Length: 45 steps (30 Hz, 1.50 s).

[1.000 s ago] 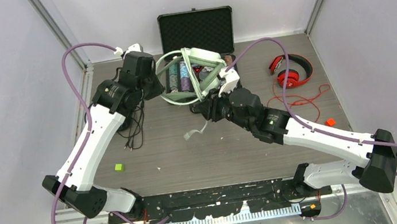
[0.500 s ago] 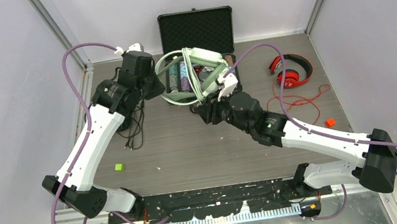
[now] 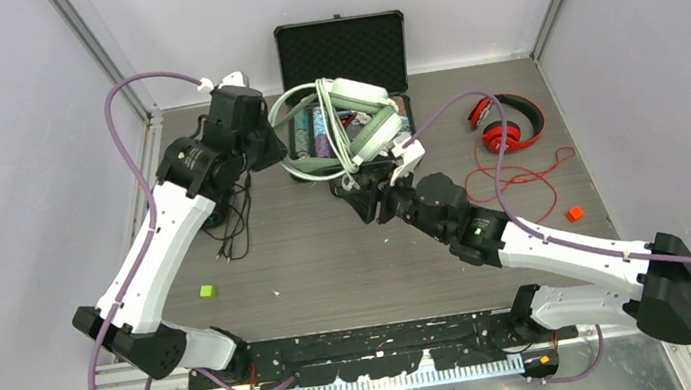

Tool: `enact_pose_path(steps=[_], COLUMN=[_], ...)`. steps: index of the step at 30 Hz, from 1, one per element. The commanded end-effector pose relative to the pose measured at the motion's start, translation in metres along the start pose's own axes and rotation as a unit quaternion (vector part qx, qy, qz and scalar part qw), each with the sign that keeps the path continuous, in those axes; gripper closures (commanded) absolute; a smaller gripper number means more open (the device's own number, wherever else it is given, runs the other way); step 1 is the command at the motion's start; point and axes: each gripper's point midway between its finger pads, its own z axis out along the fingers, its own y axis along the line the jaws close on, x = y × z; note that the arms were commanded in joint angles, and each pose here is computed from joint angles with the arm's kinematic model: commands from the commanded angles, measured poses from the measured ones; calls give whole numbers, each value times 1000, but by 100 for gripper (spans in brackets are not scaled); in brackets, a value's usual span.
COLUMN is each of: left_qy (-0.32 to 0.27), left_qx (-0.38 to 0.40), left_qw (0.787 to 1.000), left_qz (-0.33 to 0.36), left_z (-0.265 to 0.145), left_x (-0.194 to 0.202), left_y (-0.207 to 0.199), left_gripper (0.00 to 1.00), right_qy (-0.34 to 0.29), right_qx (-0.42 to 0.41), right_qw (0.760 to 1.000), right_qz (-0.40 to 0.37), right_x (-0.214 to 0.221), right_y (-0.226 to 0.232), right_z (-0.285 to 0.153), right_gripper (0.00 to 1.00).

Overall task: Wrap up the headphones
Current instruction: Wrap the headphones cable around the headphones.

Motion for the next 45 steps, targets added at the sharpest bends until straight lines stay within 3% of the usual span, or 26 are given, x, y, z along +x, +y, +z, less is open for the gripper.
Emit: enact_pose_path(steps=[1,5,13,27,39,45], left_qy=[-74,-79,-76,-70,-77,-74], left_qx=[60,53,57,86,103,113], left_qw=[995,995,995,993,991,990], left_qz=[-32,-25,-18,-31,-37,-41], left_z=[-26,-28,-30,-45,-55,-58], left_x=[-47,-53,-54,-60,-68,-69], left_y=[-30,-30,-32,-45,-52,-57], left_gripper=[100,100,100,100,100,100], right_qy=[-54,-59,-76,-149,-159,-167], right_qx=[-72,-106,-70,-106,-167,-133], right_qw=[996,992,994,979,968,970], right_qz=[-16,-39,-37,-87,-96,-119], right_x=[-17,-8,6,8,11,11], right_y=[18,21,-2,-2,22,11], right_z=[-17,-31,-38,14,45,63], right_gripper=[46,44,35,29,29,29])
